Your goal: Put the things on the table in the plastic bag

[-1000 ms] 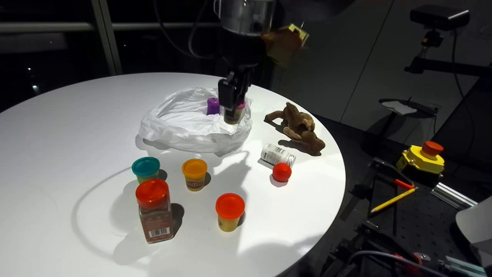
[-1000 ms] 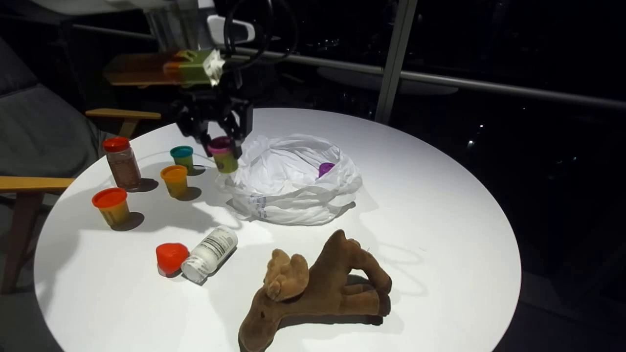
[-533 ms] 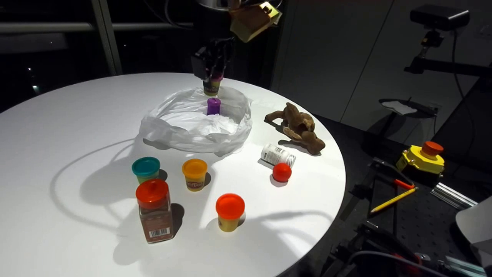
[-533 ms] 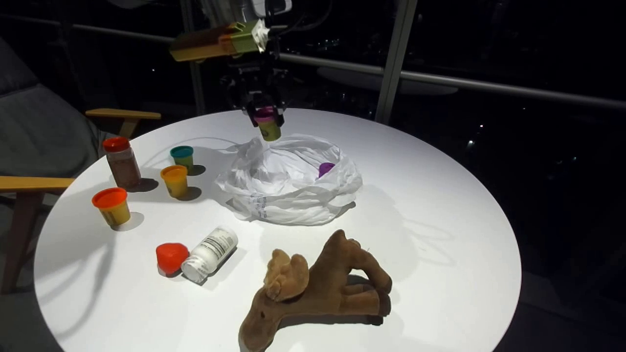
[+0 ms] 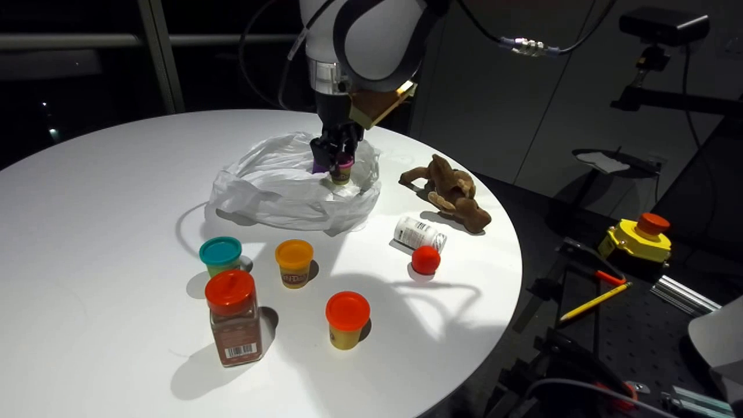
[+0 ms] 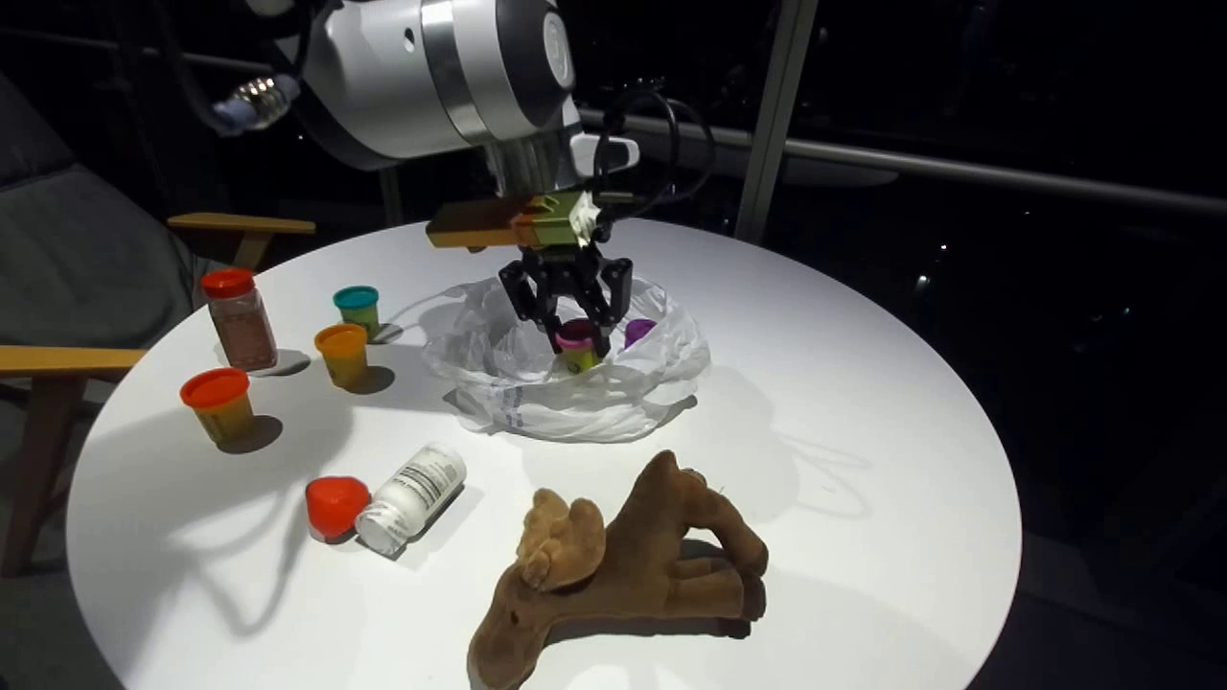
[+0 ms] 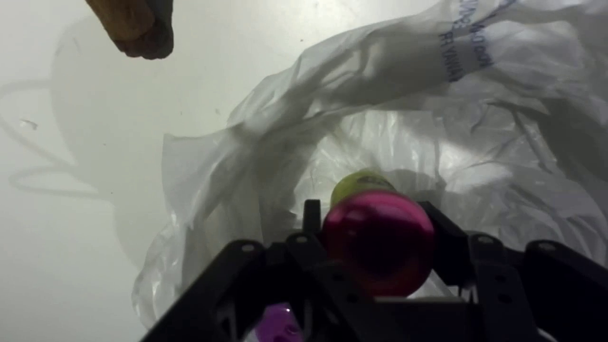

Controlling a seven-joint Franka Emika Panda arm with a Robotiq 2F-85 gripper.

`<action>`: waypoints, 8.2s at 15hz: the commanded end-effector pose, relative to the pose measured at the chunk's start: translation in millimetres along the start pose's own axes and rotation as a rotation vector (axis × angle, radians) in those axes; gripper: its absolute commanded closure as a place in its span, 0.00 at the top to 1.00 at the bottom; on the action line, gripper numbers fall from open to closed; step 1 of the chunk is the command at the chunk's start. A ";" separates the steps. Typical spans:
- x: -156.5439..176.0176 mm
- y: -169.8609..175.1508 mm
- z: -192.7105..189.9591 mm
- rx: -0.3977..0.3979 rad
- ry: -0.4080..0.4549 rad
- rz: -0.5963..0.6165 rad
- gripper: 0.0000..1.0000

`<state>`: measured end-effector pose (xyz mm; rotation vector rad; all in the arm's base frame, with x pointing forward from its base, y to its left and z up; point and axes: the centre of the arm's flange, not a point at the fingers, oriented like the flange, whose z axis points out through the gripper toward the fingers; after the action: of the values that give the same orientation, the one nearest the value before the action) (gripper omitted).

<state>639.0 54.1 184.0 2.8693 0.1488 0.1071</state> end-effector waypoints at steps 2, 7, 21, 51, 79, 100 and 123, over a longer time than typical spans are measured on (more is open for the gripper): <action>15.1 27.0 33.3 0.006 0.044 0.092 0.27; 8.0 48.8 17.2 0.034 0.091 0.142 0.92; -51.3 -109.6 -200.0 0.115 0.100 -0.221 1.00; -68.0 -206.4 -133.5 0.151 -0.022 -0.349 1.00; -42.8 -218.4 -42.6 0.169 -0.196 -0.300 0.38; 97.3 -71.5 -84.4 -0.094 -0.136 0.352 0.28; 128.0 -63.7 -108.7 0.150 -0.135 0.579 1.00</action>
<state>779.3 111.7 234.1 2.8963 -0.8361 0.0564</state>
